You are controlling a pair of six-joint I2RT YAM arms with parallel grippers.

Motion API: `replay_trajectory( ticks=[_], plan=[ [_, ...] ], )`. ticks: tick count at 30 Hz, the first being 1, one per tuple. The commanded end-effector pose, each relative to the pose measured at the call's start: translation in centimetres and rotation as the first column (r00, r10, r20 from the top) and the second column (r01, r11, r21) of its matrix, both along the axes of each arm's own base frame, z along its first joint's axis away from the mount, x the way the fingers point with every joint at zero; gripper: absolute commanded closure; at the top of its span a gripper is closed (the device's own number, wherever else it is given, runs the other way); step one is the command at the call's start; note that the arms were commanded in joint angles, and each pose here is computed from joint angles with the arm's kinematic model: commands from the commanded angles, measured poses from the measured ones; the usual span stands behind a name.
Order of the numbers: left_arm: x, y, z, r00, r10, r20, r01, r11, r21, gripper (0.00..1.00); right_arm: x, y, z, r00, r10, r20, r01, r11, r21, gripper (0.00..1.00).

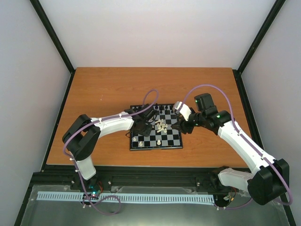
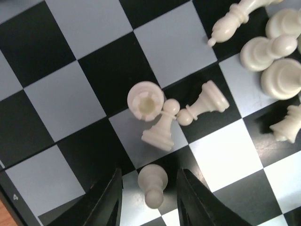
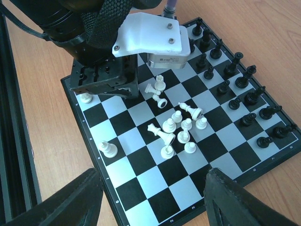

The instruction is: Set up the chess pieces on the board

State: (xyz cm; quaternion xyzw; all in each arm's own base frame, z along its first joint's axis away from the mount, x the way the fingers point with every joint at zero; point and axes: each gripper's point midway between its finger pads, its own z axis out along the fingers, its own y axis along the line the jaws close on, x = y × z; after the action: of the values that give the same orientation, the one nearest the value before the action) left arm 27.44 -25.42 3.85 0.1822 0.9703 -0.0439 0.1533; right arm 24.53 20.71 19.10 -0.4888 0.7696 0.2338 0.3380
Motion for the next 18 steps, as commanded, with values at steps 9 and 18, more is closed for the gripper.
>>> replay_trajectory(
  ticks=[9, 18],
  plan=[
    [1.0, -0.9, 0.6, 1.0, -0.009, 0.028, 0.008, 1.0, 0.005, 0.83, 0.1, -0.2, -0.4, 1.0, 0.004, 0.0, -0.004, 1.0, -0.008, 0.39],
    [-0.8, 0.6, 2.5, 1.0, -0.01, 0.027, 0.009, 1.0, 0.027, 0.94, 0.0, -0.2, -0.4, 1.0, 0.01, -0.001, -0.01, 1.0, -0.008, 0.39]
  ],
)
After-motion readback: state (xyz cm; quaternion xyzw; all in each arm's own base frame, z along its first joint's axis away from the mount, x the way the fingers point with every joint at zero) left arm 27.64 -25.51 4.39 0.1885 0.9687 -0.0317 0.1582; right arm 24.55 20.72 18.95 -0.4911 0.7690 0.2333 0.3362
